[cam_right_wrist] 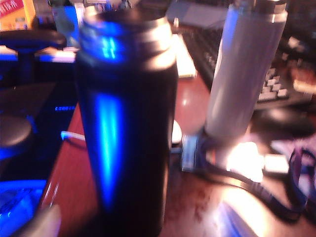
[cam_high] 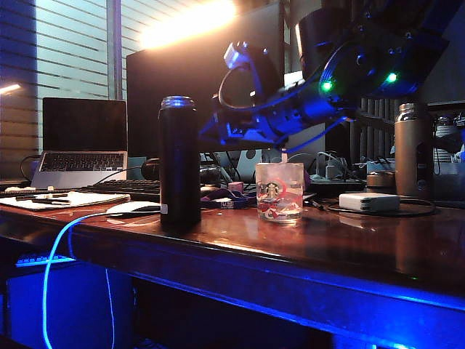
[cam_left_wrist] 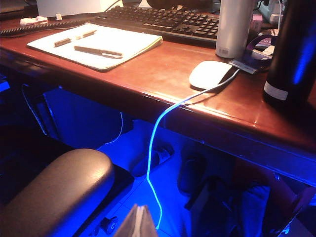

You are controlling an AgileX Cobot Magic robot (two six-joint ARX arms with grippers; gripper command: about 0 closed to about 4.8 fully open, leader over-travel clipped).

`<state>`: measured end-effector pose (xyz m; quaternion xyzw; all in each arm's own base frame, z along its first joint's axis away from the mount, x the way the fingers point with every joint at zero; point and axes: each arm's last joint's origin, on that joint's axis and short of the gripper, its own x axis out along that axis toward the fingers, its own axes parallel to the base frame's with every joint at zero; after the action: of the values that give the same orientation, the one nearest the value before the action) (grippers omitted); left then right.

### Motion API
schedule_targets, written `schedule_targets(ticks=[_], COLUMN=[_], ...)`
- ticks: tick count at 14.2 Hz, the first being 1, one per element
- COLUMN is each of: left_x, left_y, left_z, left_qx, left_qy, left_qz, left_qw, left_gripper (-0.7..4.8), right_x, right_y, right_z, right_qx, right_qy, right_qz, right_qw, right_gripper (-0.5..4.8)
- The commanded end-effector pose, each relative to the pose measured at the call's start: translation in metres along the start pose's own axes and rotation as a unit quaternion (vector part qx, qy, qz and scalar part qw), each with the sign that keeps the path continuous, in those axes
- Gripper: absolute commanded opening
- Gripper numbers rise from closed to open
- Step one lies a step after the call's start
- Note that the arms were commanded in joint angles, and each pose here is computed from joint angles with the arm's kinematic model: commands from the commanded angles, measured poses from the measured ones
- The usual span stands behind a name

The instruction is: Pick up the black thermos, pour a little water from inside into the glass cup, then place the black thermos back on the table.

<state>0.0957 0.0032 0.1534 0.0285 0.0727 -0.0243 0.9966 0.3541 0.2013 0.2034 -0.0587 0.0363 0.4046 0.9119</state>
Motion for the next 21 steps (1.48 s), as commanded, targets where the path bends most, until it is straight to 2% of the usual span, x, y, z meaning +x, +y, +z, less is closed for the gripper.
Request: schedule_targets(ticks=[1, 3, 5, 8, 10, 12, 15, 16, 19, 21], left_x=[0.001, 0.001, 0.001, 0.001, 0.001, 0.001, 0.001, 0.001, 0.001, 0.001], left_y=[0.000, 0.000, 0.000, 0.000, 0.000, 0.000, 0.000, 0.000, 0.000, 0.000], left_z=[-0.004, -0.004, -0.004, -0.004, -0.004, -0.004, -0.004, -0.004, -0.004, -0.004], left_qx=[-0.001, -0.001, -0.001, -0.001, -0.001, -0.001, -0.001, -0.001, -0.001, -0.001], left_qy=[0.011, 0.011, 0.011, 0.011, 0.011, 0.011, 0.011, 0.011, 0.011, 0.011], left_qz=[0.000, 0.000, 0.000, 0.000, 0.000, 0.000, 0.000, 0.000, 0.000, 0.000], left_qw=[1.000, 1.000, 1.000, 1.000, 1.000, 1.000, 1.000, 1.000, 1.000, 1.000], left_gripper=[-0.03, -0.03, -0.03, -0.03, -0.03, -0.03, -0.03, -0.03, -0.03, -0.03], right_x=[0.002, 0.008, 0.016, 0.026, 0.032, 0.040, 0.060, 0.066, 0.074, 0.076], right_y=[0.001, 0.006, 0.015, 0.025, 0.040, 0.059, 0.086, 0.090, 0.094, 0.092], right_z=[0.012, 0.007, -0.005, -0.020, -0.023, -0.015, 0.000, 0.002, -0.004, -0.011], right_qx=[0.011, 0.001, 0.010, 0.031, 0.033, 0.017, 0.007, 0.013, 0.018, 0.023], right_qy=[-0.075, -0.105, -0.109, -0.111, -0.109, -0.108, -0.091, -0.092, -0.087, -0.076], right_qz=[-0.002, 0.003, 0.012, -0.013, -0.063, -0.088, -0.154, -0.190, -0.204, -0.231], right_qw=[0.997, 0.994, 0.994, 0.993, 0.991, 0.990, 0.984, 0.977, 0.975, 0.970], right_gripper=[4.79, 4.79, 4.79, 4.79, 4.79, 4.79, 4.79, 4.79, 4.79, 4.79])
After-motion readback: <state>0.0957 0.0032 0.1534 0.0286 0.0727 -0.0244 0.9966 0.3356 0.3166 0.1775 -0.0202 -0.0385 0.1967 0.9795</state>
